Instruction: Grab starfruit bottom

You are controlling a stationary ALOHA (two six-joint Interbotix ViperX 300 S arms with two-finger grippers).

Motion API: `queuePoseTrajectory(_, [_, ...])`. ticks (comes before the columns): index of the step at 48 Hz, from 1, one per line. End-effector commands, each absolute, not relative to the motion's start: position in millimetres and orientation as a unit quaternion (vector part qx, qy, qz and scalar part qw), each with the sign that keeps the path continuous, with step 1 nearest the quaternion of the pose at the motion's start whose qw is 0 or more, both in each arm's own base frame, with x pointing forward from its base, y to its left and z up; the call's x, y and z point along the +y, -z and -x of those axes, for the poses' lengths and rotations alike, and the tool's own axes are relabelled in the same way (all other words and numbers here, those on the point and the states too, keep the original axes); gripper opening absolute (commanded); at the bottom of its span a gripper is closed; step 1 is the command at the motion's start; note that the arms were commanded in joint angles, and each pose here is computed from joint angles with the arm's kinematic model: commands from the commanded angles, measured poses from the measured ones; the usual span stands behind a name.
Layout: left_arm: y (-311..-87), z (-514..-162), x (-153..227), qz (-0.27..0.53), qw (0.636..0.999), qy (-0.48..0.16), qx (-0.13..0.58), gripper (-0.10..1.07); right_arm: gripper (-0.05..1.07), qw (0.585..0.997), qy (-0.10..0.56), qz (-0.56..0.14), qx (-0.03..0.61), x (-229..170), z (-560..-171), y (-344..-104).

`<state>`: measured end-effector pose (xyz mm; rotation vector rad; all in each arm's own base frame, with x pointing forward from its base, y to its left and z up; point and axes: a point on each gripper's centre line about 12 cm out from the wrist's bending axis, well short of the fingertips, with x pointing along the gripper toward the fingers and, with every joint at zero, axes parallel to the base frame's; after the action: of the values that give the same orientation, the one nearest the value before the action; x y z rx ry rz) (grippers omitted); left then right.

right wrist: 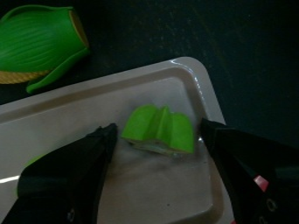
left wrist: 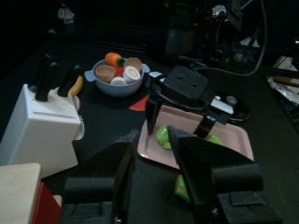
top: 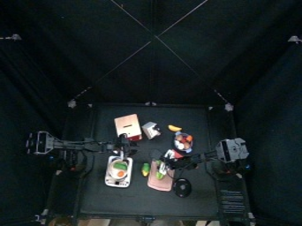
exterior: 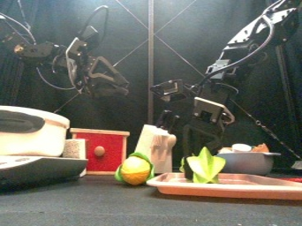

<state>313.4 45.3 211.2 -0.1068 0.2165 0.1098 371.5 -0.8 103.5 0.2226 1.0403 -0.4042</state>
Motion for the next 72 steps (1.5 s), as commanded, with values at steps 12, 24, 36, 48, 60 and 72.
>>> queuePoseTrajectory(12, [-217,-316,47,0.053,0.992,-0.057,0.099,0.75,1.03,0.852,0.189,-0.107,0.477,-2,-377,-116])
queuePoseTrajectory(24, [-216,-315,47,0.053,0.992,-0.057,0.099,0.75,1.03,0.851,0.190,-0.104,0.479,-2,-376,-114])
queuePoseTrajectory(36, [-216,-315,47,0.053,0.992,-0.057,0.099,0.75,0.89,0.851,0.190,-0.104,0.478,-2,-377,-115])
queuePoseTrajectory(48, [-216,-315,47,0.053,0.992,-0.057,0.099,0.75,0.72,0.856,0.191,-0.107,0.468,-1,-381,-126])
queuePoseTrajectory(60, [-216,-315,47,0.053,0.992,-0.057,0.099,0.75,0.71,0.856,0.214,-0.099,0.460,-4,-381,-149])
queuePoseTrajectory(72, [-216,-315,47,0.053,0.992,-0.057,0.099,0.75,0.70,0.849,0.224,-0.099,0.468,-6,-378,-147])
